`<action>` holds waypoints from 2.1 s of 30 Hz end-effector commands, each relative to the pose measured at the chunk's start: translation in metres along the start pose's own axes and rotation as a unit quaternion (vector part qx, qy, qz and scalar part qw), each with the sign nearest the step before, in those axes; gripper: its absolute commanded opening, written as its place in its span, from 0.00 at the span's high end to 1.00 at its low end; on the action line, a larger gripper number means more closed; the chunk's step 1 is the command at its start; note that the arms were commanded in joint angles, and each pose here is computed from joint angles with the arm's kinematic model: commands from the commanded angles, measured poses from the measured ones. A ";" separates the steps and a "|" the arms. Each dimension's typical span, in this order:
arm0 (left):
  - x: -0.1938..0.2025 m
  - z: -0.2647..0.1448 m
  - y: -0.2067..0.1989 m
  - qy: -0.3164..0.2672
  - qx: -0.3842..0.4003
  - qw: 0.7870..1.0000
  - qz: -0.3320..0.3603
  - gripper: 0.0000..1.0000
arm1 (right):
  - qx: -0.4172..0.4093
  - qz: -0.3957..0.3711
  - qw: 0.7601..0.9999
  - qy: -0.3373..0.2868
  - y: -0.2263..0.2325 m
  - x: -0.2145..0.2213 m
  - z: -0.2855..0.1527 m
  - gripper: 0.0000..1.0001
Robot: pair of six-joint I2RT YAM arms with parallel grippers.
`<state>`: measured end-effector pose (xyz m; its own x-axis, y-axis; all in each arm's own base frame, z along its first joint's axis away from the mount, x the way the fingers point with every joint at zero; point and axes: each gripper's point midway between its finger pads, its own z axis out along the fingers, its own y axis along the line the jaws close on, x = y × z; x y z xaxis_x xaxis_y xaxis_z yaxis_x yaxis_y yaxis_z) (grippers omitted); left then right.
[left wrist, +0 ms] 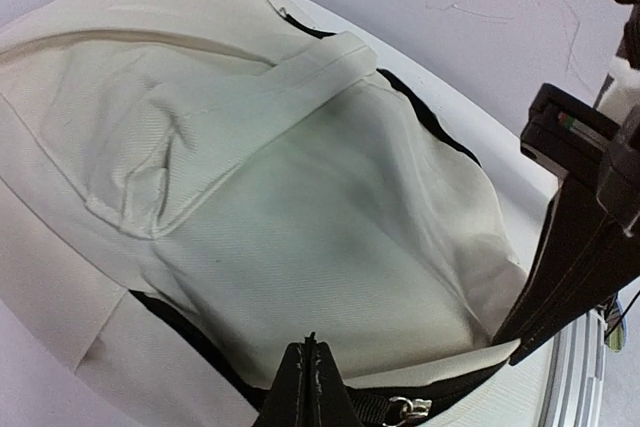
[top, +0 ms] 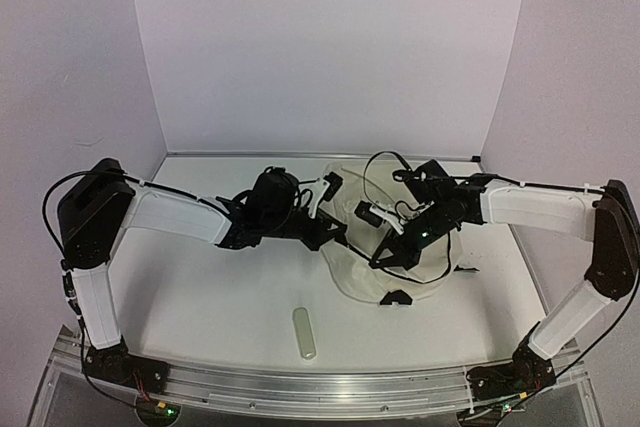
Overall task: Pack the student bag
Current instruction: Zip the student bag at the center of the board, then adjust the student bag at the center of the board.
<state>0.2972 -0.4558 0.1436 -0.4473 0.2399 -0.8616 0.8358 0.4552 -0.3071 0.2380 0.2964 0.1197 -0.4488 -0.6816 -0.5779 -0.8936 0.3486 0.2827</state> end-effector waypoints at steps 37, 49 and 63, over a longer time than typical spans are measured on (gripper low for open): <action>-0.004 -0.021 0.194 -0.028 -0.205 0.960 -0.187 1.00 | 0.081 -0.112 0.987 0.076 0.000 0.060 -0.006 1.00; -0.033 -0.024 0.260 -0.025 -0.219 0.944 -0.245 1.00 | 0.052 -0.034 0.998 -0.003 0.005 -0.045 -0.008 0.49; -0.031 -0.107 0.162 -0.019 -0.160 0.955 -0.247 0.17 | 0.238 0.169 0.952 -0.090 -0.197 -0.077 -0.127 0.02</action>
<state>0.4722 -0.2655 0.1368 -0.7386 -0.1482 -0.6576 0.2831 0.8172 -0.5021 0.4053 0.2290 0.2214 -0.5613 -0.4474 -0.6962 -0.6899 0.7176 0.0951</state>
